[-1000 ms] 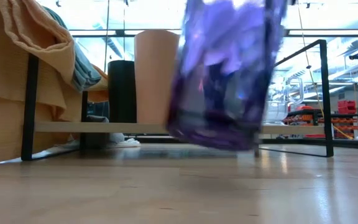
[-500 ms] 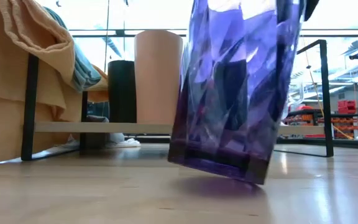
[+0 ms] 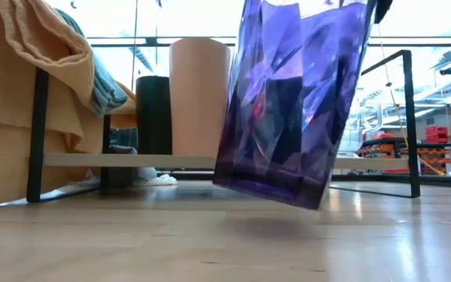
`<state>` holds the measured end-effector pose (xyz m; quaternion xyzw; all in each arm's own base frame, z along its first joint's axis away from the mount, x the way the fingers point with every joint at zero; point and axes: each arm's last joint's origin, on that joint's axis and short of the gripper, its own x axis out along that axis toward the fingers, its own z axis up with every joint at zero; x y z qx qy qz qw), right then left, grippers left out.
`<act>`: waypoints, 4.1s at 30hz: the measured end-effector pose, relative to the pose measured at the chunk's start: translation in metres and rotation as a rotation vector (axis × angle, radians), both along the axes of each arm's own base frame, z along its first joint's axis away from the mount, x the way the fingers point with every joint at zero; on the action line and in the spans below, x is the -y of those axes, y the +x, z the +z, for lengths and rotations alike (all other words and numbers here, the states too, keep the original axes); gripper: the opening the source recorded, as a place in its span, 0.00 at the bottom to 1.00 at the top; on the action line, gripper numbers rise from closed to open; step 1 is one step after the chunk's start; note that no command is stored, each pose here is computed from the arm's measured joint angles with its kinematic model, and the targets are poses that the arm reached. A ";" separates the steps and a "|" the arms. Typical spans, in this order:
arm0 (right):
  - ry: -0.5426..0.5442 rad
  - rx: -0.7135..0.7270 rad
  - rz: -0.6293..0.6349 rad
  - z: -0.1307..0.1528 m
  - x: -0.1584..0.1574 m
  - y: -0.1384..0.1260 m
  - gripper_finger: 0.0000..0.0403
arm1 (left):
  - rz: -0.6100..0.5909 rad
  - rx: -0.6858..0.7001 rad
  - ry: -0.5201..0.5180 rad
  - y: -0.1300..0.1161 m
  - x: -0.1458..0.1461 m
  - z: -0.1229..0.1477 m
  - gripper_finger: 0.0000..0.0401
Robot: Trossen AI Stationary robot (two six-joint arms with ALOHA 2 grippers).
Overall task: Stack small to large cups/mugs on shelf
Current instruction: Put the violet cup on the shelf, then put the purple cup on the shelf
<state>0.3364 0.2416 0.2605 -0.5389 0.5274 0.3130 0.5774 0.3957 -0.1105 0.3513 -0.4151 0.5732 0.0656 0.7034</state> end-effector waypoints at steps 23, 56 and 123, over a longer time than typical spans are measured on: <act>0.010 -0.025 -0.116 0.000 0.013 0.004 0.14 | -0.005 0.003 0.002 0.000 0.000 0.000 0.22; 0.338 0.156 -0.269 0.115 -0.024 -0.056 0.25 | -0.021 0.047 0.000 0.003 0.000 0.003 0.26; 0.645 0.312 -0.757 0.163 -0.033 -0.130 0.18 | 0.036 -0.100 0.102 0.038 0.020 -0.070 0.42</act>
